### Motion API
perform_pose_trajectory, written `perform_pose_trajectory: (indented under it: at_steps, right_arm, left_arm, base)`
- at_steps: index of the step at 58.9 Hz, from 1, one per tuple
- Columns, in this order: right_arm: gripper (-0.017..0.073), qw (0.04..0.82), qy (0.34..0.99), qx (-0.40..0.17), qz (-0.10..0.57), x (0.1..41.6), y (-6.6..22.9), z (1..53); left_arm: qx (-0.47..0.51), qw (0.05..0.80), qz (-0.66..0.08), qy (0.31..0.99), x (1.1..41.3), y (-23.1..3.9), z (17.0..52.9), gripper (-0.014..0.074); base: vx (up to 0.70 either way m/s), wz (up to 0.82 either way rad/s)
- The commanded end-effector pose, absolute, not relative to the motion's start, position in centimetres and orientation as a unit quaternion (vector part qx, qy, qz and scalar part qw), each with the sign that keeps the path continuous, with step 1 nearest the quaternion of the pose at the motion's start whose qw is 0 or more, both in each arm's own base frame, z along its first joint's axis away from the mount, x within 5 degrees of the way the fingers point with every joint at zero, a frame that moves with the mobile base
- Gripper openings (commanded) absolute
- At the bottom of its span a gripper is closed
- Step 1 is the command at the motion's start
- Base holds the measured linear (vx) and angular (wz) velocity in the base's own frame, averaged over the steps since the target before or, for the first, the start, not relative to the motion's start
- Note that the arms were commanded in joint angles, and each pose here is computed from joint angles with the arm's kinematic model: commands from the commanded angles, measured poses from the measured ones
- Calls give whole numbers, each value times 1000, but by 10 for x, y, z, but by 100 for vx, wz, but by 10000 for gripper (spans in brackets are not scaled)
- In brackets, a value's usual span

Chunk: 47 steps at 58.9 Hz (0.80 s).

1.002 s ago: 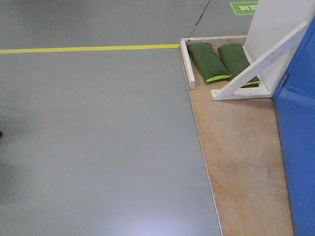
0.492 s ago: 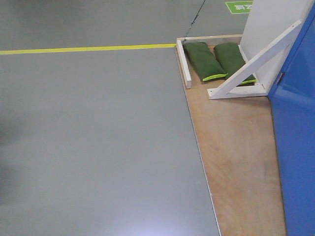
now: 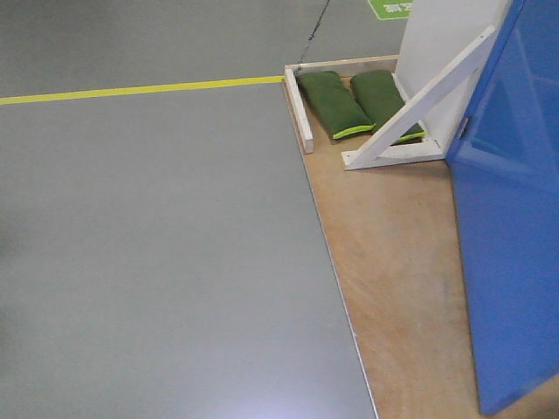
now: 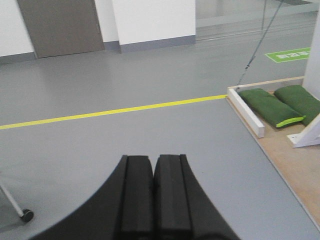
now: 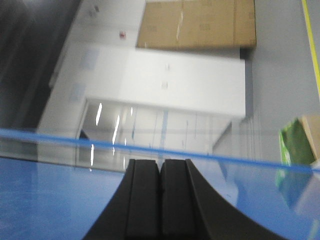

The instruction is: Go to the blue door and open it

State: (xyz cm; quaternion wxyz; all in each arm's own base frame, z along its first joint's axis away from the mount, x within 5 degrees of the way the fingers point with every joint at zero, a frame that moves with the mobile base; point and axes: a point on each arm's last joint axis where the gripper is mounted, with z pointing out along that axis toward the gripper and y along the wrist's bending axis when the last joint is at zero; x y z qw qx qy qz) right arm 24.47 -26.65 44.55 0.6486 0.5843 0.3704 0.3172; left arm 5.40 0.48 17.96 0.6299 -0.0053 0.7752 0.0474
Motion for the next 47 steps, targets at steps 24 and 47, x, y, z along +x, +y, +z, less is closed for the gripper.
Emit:
perform_pose_trajectory:
  at_steps: [24, 47]
  right_arm:
    - [2, 505, 524, 433, 531, 306, -169, 449]
    - [2, 430, 563, 348, 615, 318, -115, 455]
  left_arm:
    - [-8, 665, 46, 746, 55, 5, 187, 70]
    - [-8, 665, 46, 746, 55, 5, 187, 70]
  base:
    - [-3, -30]
    - [-1, -8]
